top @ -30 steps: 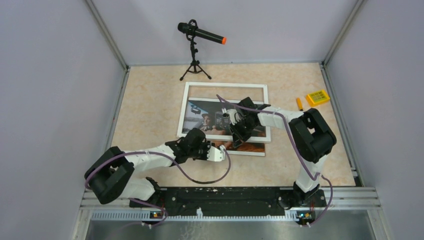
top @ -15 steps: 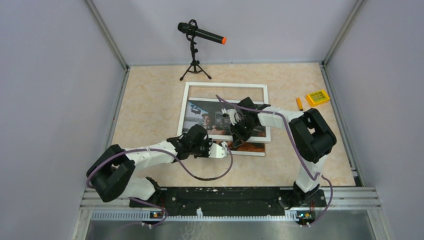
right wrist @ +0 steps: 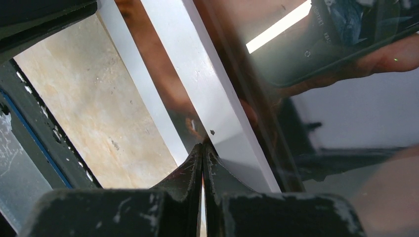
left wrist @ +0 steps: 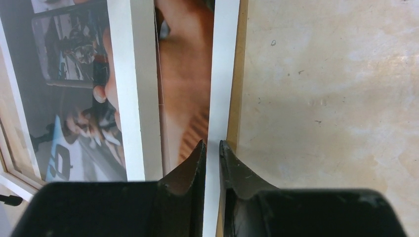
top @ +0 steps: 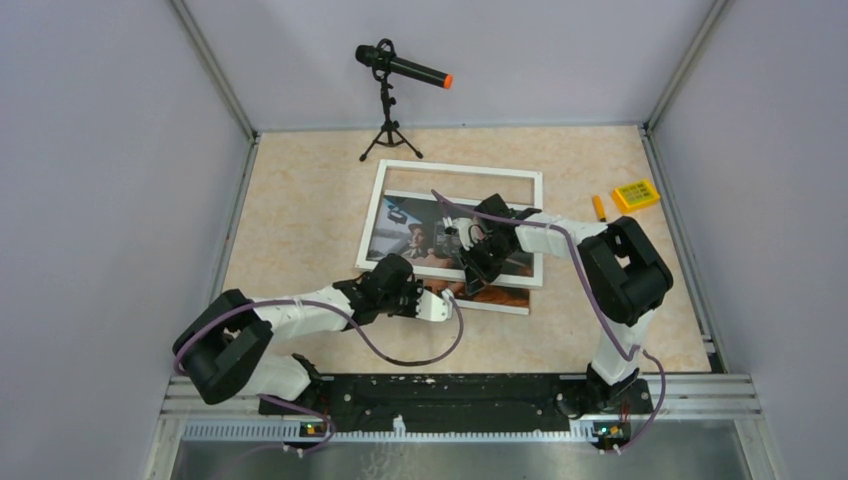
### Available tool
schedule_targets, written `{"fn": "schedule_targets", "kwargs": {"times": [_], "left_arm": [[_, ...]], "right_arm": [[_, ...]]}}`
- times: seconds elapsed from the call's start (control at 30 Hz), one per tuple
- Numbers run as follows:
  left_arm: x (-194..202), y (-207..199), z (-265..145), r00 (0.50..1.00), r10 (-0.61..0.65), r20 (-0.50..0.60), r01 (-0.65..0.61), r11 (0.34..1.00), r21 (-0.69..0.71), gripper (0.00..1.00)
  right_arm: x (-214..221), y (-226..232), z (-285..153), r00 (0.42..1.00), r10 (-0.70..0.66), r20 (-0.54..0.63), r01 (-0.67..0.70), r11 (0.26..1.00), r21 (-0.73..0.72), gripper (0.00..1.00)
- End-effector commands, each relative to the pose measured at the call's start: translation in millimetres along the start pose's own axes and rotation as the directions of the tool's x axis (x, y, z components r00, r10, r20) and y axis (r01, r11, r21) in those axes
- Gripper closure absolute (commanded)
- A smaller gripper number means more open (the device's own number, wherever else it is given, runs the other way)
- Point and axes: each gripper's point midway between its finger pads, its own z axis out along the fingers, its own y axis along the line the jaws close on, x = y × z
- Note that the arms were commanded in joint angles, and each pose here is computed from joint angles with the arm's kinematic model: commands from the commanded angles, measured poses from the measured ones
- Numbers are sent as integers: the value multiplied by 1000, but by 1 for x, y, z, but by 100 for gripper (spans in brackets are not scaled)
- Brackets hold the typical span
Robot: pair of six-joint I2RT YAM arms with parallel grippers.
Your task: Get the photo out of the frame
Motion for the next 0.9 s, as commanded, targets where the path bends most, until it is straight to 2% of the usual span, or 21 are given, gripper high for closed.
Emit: {"fn": "schedule_targets", "kwargs": {"times": [0.0, 0.2, 0.5, 0.57, 0.67, 0.7, 0.8, 0.87], "left_arm": [[-9, 29, -3, 999, 31, 22, -28, 993, -112, 84], [-13, 29, 2, 999, 19, 40, -15, 995, -103, 100], [-14, 19, 13, 998, 8, 55, -5, 999, -52, 100], [-16, 17, 13, 998, 13, 64, -11, 999, -43, 100], [-22, 15, 12, 996, 21, 84, -18, 999, -35, 100], [-23, 14, 12, 996, 21, 88, -18, 999, -32, 100], [-27, 16, 13, 995, 17, 98, -14, 999, -29, 100], [-32, 17, 14, 994, 13, 110, -10, 1000, -27, 100]], "right_arm": [[44, -29, 16, 990, 1, -142, 15, 994, 106, 100], [44, -29, 17, 989, -2, -145, 17, 995, 100, 100], [34, -28, 11, 991, -14, -137, 28, 994, 102, 100], [19, -24, 2, 994, -19, -110, 31, 994, 105, 93], [-11, -10, -24, 1000, -30, -9, 30, 996, 84, 69], [-19, -5, -32, 999, -26, 22, 24, 997, 68, 64], [-31, -1, -61, 995, 9, 94, -13, 999, 41, 56], [-31, -3, -80, 988, 57, 141, -59, 998, 14, 54]]}}
